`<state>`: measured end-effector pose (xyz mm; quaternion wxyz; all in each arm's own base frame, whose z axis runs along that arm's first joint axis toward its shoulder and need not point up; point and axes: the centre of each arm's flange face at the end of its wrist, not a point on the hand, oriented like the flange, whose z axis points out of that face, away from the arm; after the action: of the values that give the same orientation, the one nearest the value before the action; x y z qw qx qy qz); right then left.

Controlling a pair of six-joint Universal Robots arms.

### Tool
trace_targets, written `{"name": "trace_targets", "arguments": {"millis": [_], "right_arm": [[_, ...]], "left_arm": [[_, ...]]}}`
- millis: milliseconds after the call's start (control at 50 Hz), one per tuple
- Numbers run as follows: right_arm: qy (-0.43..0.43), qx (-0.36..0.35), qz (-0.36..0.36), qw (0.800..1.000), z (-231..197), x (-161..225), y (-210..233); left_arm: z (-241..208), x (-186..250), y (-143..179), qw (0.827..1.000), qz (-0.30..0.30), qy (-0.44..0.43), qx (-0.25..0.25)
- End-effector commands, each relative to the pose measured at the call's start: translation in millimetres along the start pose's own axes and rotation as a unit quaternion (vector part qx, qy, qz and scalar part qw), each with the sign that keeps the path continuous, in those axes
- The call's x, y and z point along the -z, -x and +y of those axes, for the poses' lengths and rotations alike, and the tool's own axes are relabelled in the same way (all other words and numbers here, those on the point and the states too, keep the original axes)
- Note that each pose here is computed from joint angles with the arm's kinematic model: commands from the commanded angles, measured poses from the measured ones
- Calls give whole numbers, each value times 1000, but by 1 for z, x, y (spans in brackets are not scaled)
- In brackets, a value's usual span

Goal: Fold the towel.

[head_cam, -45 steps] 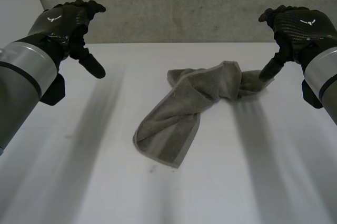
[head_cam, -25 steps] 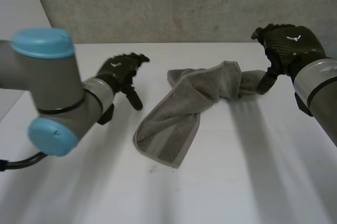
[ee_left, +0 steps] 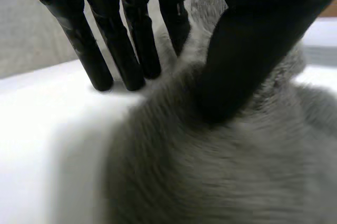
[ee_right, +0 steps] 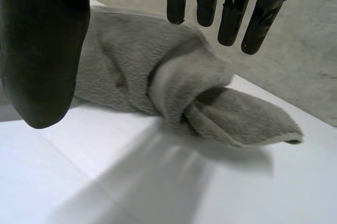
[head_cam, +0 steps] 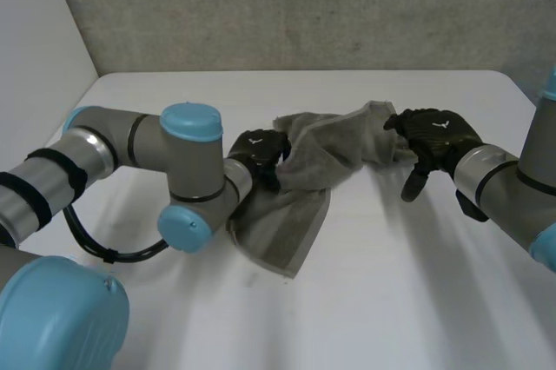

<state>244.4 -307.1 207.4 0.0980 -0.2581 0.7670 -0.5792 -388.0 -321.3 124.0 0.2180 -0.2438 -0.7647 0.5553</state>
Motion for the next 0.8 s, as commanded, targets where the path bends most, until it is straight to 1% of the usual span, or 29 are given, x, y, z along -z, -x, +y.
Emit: {"name": "trace_targets", "arguments": {"millis": [20,60,80,120,140,180,200,240,260,320,380,420,440,500,520,560,580,600,640,660,700,800], "right_arm": [[-14,-4,34,999,-4,-5,-20],[-15,-5,41,999,-5,-6,-24],[-15,-5,41,999,-5,-6,-24],[-19,-5,47,999,-7,-6,-27],[-19,-5,47,999,-7,-6,-27],[-24,-5,49,999,-12,-5,-28],[-24,-5,49,999,-12,-5,-28],[-29,-4,50,998,-16,-5,-30],[-29,-4,50,998,-16,-5,-30],[-25,-5,53,998,-18,-5,-34],[-20,-6,52,998,-18,-5,-34],[-9,-9,45,999,-17,-5,-33],[-9,-9,45,999,-17,-5,-33],[8,-12,30,999,-12,-6,-30],[8,-12,30,999,-12,-6,-30],[14,-10,25,1000,-8,-8,-28],[14,-10,25,1000,-8,-8,-28],[15,-5,21,1000,-7,-9,-25],[22,11,16,1000,-2,-11,-22],[22,11,16,1000,-2,-11,-22],[28,29,13,999,3,-14,-21],[34,44,4,998,8,-15,-14]], "left_arm": [[-34,30,-13,1000,-1,-8,-5],[-48,51,-9,1000,-19,-9,-6],[-48,51,-9,1000,-19,-9,-6],[-56,74,-7,1000,-30,-4,-5],[-57,74,-7,1000,-30,-4,-5],[-62,97,-1,999,-38,0,-2],[-62,97,-1,999,-38,0,-2],[-66,120,11,999,-54,-1,-4],[-66,120,11,999,-54,-1,-4],[-71,151,23,997,-72,-13,-32],[-72,159,28,996,-79,-18,-43],[-72,173,38,993,-99,-25,-63],[-72,173,38,993,-99,-26,-63],[-65,185,64,985,-143,-30,-90],[-65,185,64,985,-143,-30,-90],[-58,186,86,979,-175,-28,-103],[-58,186,86,979,-175,-28,-103],[-55,185,95,977,-183,-28,-110],[-51,181,113,974,-185,-34,-123],[-51,181,113,974,-185,-34,-123],[-51,176,131,974,-182,-43,-130],[-43,160,144,977,-168,-36,-124]]}}
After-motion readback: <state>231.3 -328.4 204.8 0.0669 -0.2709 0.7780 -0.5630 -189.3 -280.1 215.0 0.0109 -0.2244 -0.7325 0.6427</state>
